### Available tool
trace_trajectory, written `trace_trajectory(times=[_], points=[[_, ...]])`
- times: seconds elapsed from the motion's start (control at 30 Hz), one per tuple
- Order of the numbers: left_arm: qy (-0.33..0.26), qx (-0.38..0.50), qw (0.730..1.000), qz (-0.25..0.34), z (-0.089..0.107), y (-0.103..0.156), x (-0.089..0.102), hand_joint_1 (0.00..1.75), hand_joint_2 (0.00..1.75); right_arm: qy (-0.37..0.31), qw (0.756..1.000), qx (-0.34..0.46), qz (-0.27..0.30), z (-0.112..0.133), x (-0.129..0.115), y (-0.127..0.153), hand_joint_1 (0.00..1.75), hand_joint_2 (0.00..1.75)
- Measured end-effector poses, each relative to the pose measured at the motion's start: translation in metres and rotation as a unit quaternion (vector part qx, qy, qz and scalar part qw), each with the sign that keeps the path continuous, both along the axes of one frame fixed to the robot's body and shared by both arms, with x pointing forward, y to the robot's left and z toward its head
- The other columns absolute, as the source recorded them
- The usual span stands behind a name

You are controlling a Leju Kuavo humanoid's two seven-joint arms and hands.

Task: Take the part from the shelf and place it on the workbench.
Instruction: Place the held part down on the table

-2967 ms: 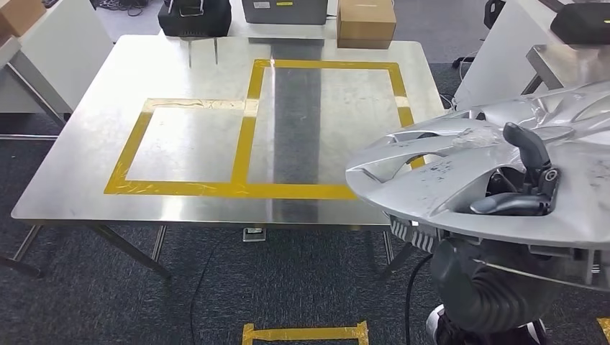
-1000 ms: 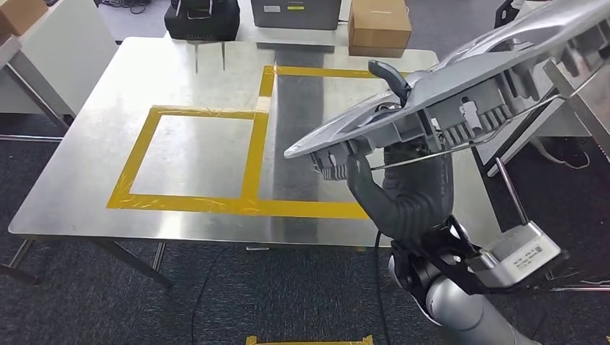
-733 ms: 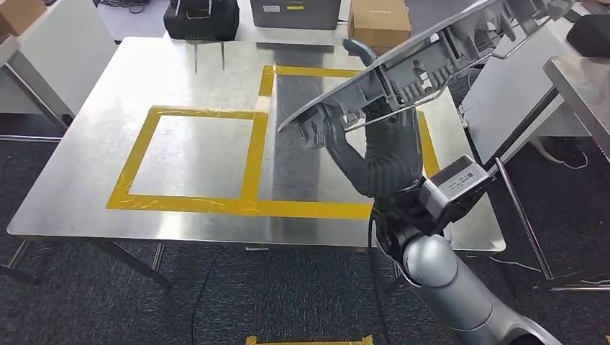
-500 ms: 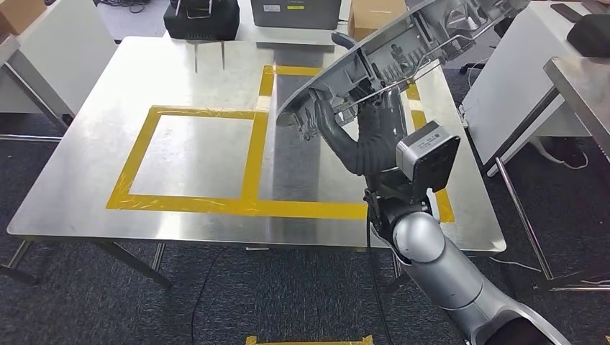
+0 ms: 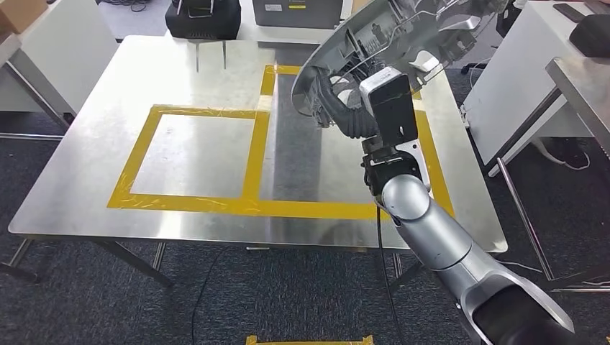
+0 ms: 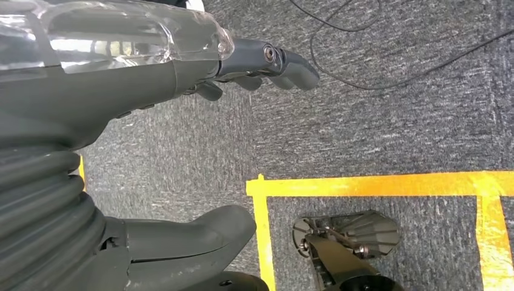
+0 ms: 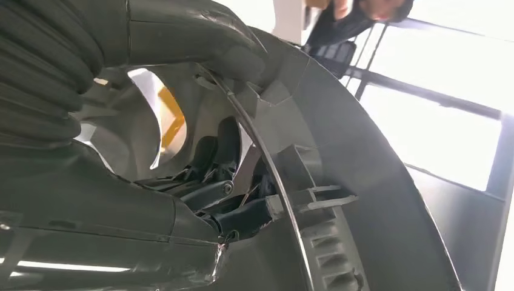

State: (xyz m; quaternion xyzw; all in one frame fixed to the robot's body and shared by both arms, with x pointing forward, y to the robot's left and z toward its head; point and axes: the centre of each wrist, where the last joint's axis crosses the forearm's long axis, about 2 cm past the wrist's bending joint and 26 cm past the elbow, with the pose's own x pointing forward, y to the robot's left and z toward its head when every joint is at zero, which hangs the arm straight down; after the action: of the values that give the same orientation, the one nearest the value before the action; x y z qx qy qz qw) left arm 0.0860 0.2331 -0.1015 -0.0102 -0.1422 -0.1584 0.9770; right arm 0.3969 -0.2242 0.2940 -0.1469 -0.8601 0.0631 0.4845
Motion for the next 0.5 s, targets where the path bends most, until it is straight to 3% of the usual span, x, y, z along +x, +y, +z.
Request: trace_trajectory(times=[0.2, 0.5], points=[[0.001, -0.002, 1.000, -0.007, 0.000, -0.002, 0.000, 0.00, 1.75, 0.075, 0.994, -0.075, -0.035, 0.005, 0.018, -0.012, 1.75, 1.75], [0.008, -0.006, 1.000, -0.008, 0.000, -0.004, -0.003, 0.00, 1.75, 0.208, 0.947, -0.223, -0.098, 0.009, 0.046, -0.033, 1.75, 1.75]])
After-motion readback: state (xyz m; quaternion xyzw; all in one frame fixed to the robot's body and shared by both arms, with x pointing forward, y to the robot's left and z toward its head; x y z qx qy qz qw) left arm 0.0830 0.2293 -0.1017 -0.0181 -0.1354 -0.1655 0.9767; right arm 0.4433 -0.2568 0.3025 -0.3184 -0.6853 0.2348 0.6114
